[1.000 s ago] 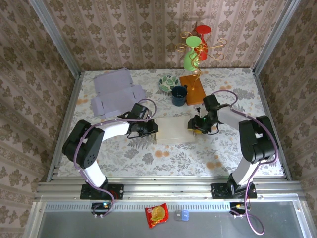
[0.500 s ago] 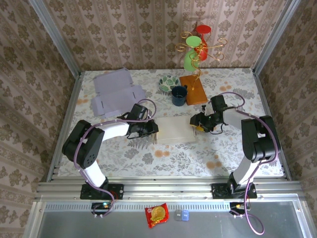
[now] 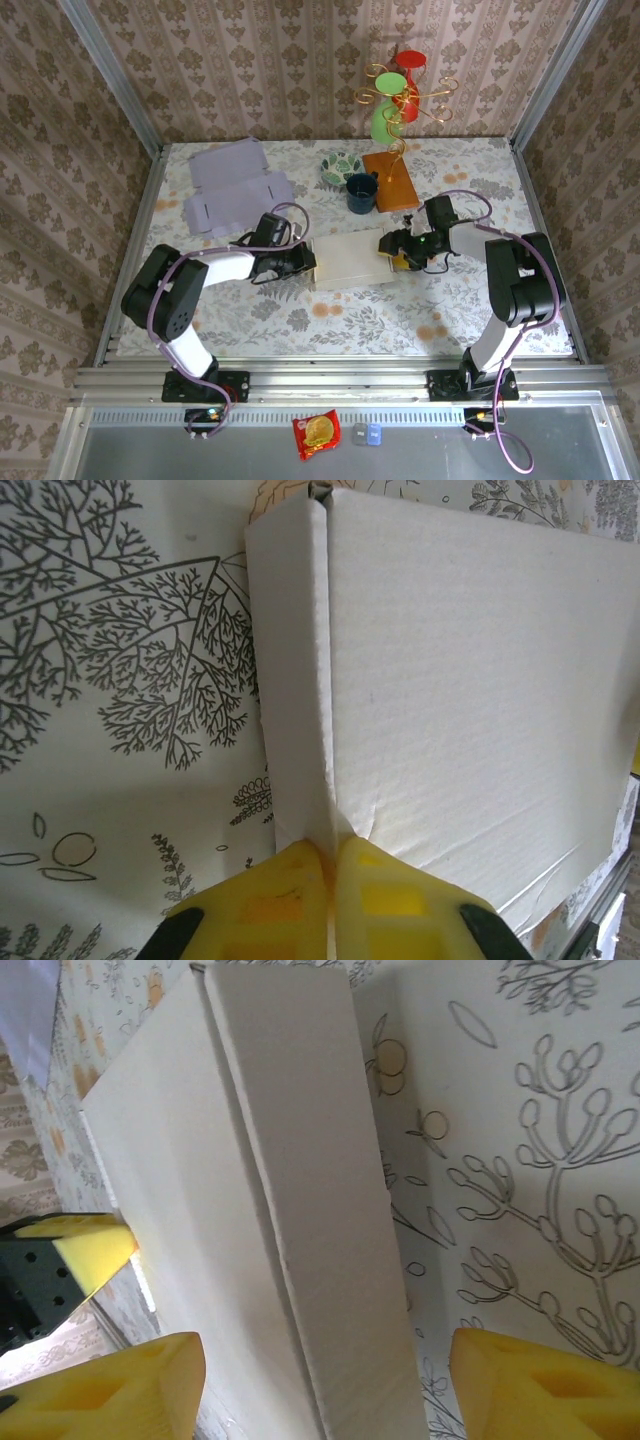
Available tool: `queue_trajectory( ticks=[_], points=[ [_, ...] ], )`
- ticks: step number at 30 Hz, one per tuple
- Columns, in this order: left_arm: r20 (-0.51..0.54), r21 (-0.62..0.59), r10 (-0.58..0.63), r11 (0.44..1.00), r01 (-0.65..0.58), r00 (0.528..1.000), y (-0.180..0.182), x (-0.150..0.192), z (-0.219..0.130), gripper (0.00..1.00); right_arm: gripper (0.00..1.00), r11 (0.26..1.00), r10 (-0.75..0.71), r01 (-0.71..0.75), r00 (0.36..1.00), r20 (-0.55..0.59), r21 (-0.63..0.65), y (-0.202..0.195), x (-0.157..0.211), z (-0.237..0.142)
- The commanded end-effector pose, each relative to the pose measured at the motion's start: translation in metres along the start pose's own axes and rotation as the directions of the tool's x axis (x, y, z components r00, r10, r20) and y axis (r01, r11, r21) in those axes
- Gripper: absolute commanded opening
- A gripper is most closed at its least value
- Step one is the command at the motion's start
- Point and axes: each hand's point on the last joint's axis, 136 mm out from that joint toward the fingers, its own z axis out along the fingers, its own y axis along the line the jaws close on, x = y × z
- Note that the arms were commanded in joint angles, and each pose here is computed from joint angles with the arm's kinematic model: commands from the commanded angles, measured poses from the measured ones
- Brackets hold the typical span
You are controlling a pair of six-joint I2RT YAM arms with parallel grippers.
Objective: Fold the paper box
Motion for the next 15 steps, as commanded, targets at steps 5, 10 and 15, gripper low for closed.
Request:
queue_trajectory(
  ticks=[5, 10, 15],
  points=[
    [-0.064, -0.160, -0.116, 0.982, 0.105, 0.991, 0.059, 0.028, 0.000, 0.08, 0.68, 0.992, 0.003, -0.008, 0.999, -0.034, -0.129, 0.016, 0.007, 0.005],
    [-0.074, -0.169, -0.132, 0.979, 0.118, 0.988, 0.069, 0.031, 0.001, 0.08, 0.67, 0.988, -0.009, 0.001, 0.999, -0.053, -0.154, 0.024, 0.010, 0.013],
    [-0.076, -0.184, -0.151, 0.974, 0.135, 0.986, 0.081, 0.034, -0.001, 0.06, 0.67, 0.990, -0.018, 0.011, 0.998, -0.052, -0.141, 0.024, 0.011, 0.013]
  ],
)
